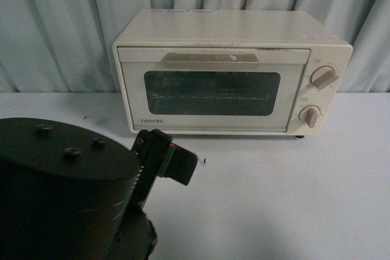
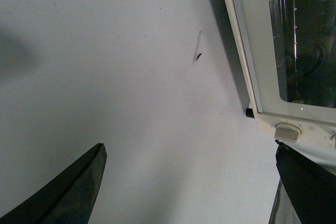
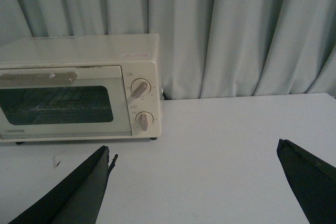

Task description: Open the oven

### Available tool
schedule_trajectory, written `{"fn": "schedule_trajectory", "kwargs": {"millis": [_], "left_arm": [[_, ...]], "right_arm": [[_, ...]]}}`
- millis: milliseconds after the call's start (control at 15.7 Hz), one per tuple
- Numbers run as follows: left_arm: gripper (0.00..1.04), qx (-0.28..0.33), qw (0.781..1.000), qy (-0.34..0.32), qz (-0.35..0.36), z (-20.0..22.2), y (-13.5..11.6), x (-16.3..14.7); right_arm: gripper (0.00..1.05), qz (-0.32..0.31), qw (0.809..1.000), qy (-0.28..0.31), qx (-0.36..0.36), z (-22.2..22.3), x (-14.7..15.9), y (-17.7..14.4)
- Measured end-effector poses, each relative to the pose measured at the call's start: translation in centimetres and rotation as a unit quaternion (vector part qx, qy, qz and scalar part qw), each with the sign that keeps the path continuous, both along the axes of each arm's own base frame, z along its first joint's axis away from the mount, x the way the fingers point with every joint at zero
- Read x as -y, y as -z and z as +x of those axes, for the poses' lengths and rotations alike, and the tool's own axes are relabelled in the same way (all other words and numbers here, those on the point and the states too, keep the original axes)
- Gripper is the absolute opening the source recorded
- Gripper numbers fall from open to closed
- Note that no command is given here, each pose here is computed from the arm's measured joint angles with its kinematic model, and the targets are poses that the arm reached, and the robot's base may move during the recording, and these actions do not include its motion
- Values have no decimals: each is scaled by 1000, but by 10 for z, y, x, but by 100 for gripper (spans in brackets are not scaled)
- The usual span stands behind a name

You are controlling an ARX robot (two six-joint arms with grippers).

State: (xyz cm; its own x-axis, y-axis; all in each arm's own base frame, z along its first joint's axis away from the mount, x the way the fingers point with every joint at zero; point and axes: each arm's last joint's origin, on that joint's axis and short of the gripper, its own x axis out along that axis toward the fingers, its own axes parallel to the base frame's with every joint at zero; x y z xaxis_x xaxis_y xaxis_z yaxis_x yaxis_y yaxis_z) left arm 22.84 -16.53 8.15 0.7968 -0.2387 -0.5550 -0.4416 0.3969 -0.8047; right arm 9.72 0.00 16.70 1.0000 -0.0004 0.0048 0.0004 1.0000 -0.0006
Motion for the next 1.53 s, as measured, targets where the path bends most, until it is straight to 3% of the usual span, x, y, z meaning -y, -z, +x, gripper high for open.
{"fn": "schedule_trajectory", "kwargs": {"millis": [255, 638, 1530], "left_arm": [[98, -8, 1000, -19, -10, 37, 17, 14], [98, 13, 996, -71, -47, 87, 23, 7], [98, 12, 987, -127, -100, 103, 36, -4]], "right_arm": [[98, 0, 1000, 0, 0, 0, 0, 0], [98, 0, 1000, 0, 0, 0, 0, 0], [98, 0, 1000, 0, 0, 0, 0, 0]]}}
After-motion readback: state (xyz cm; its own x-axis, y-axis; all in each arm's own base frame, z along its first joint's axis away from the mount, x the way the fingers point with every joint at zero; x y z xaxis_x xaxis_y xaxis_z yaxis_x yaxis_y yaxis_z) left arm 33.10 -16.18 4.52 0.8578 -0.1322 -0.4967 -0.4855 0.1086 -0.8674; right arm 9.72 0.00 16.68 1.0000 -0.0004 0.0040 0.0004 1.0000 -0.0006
